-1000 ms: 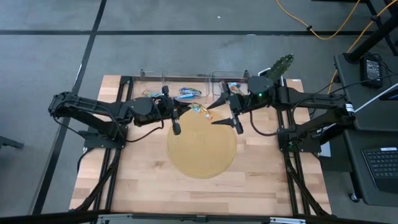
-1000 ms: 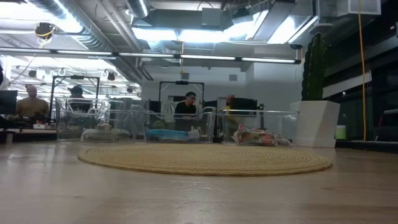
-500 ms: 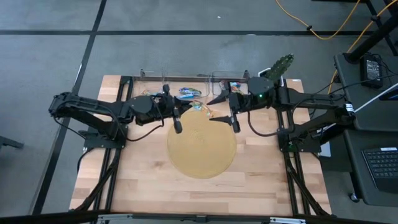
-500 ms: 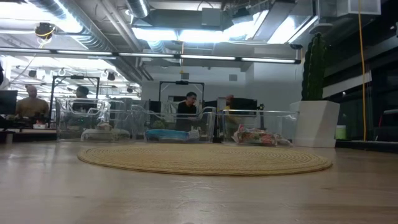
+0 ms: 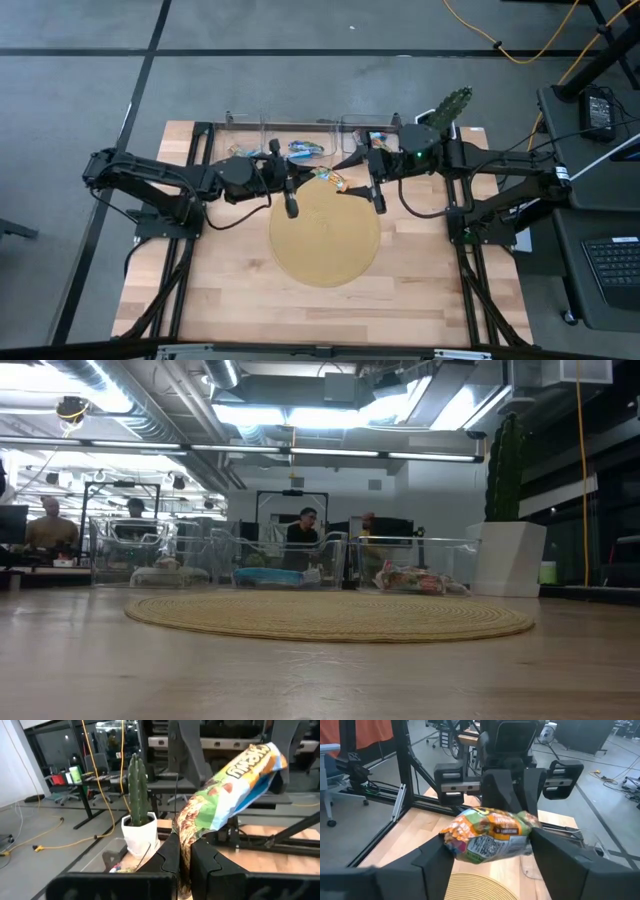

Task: Pick and place Granola Bars by type
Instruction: Put the yellow granola bar into the left transparent bin

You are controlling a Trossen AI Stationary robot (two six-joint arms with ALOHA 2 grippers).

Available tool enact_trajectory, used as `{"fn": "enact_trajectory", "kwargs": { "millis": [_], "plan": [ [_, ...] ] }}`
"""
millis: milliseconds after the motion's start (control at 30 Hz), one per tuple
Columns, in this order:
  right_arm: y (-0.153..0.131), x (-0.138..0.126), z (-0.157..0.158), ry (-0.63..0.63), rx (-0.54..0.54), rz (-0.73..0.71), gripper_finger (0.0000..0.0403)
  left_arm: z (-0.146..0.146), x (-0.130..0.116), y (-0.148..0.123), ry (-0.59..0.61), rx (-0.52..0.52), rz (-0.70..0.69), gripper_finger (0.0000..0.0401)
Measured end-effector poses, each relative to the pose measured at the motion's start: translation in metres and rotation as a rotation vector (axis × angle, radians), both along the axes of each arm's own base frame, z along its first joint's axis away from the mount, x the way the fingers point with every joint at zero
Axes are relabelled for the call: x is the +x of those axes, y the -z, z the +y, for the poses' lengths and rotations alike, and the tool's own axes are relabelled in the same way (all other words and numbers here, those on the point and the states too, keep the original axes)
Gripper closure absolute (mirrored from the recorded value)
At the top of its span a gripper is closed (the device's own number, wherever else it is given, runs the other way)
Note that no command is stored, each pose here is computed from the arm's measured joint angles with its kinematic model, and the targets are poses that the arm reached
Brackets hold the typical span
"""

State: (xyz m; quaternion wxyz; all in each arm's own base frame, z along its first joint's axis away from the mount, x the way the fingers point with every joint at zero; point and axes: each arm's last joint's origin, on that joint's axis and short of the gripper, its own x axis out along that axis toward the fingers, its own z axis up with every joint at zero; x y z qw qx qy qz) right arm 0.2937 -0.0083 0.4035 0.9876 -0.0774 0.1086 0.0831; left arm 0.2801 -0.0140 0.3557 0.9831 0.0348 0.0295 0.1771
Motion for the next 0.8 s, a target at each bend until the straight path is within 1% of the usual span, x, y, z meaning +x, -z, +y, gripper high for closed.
{"fn": "enact_trajectory", "kwargs": {
  "millis": [233,633,800],
  "plan": [
    [0.0001,-0.0001,0.0005,-0.011,0.029,0.005,0.0194,0.0001,0.0003,0.0005,-0.006,-0.007,-0.001,0.0395],
    [0.0005,0.0001,0.0001,-0.006,0.029,0.008,0.0305,0.0002,0.0000,0.0037,-0.014,-0.014,0.029,0.0395],
    [0.0005,0.0001,0.0003,-0.010,0.030,0.008,0.0344,-0.0004,0.0003,0.0040,0.009,-0.021,0.030,0.0380]
  ]
}}
